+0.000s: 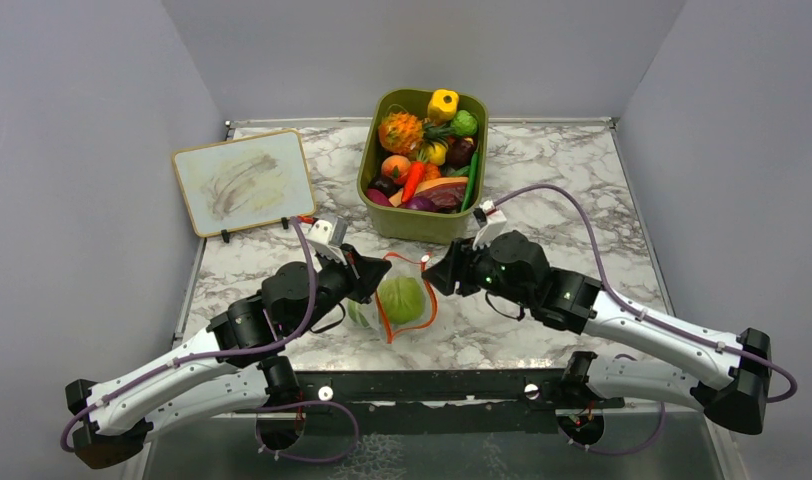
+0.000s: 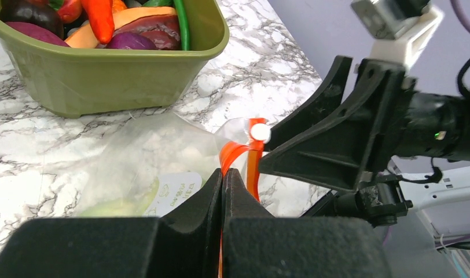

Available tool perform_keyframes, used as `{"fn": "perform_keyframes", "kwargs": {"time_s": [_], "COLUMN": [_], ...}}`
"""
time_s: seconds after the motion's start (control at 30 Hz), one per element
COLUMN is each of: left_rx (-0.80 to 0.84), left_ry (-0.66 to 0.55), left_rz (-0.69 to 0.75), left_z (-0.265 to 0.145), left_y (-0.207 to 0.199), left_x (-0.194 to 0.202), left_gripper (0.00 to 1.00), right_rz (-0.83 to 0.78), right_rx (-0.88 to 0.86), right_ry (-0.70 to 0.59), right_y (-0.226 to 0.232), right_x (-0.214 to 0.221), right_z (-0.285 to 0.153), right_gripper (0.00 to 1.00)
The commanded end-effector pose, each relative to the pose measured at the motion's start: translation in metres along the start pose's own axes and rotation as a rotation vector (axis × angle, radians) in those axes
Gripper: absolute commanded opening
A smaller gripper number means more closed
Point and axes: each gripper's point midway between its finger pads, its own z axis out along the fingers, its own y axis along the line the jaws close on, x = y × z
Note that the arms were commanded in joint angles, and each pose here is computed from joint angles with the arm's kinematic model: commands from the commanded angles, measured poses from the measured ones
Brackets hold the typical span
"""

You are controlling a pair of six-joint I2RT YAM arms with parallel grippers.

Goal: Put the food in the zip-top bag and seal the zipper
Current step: Place the fake vegetable in the zipper food storage bag, then adjust the zipper food storage bag at the center of the board.

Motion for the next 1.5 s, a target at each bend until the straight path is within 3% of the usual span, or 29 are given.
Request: {"fn": "perform_keyframes", "kwargs": {"time_s": [0.0,0.2,0.47,0.57,0.63,0.7,0.9,1.13,1.3,1.47], "left_rx": [-0.016,-0.03,-0.031,-0.036,-0.037,-0.066,-0.16,-0.321,-0.264,-0.099], "left_ry": [-0.026,-0.024,-0.021,-0.021,-0.024,-0.04,-0.172,-0.176,-0.141,0.017], "left_rz": [0.005,0.01,0.01,0.02,0.043,0.089,0.215,0.393,0.418,0.397], "left_z": [-0.001,-0.001,0.003,0.004,0.002,-0.002,-0.036,-0.057,-0.051,-0.02], "left_y": [0.004,0.006,0.005,0.005,0.006,0.011,0.025,0.047,0.037,0.022], "left_x": [-0.005,-0.005,-0.004,-0.005,-0.007,-0.016,-0.075,-0.107,-0.1,-0.035], "left_gripper": [0.0,0.0,0.0,0.0,0.0,0.0,0.0,0.0,0.0,0.0], "right_rz": [-0.023,-0.008,0.032,0.036,0.034,0.027,0.002,0.001,0.015,0.044], "right_rx": [0.077,-0.071,-0.087,-0.082,-0.077,-0.085,-0.221,-0.456,-0.371,-0.153], "right_ry": [0.029,0.067,0.103,0.102,0.069,0.015,-0.106,-0.127,-0.07,-0.061], "right_y": [-0.025,-0.006,-0.014,-0.013,-0.01,-0.004,0.038,0.084,0.068,0.012], "right_x": [0.022,0.037,0.06,0.059,0.047,0.029,-0.019,-0.026,-0.009,0.018], "right_z": [0.005,0.005,0.01,0.012,0.008,0.002,-0.017,-0.011,0.017,0.036], "right_gripper": [0.48,0.49,0.47,0.36,0.16,0.07,0.01,0.01,0.01,0.01]}}
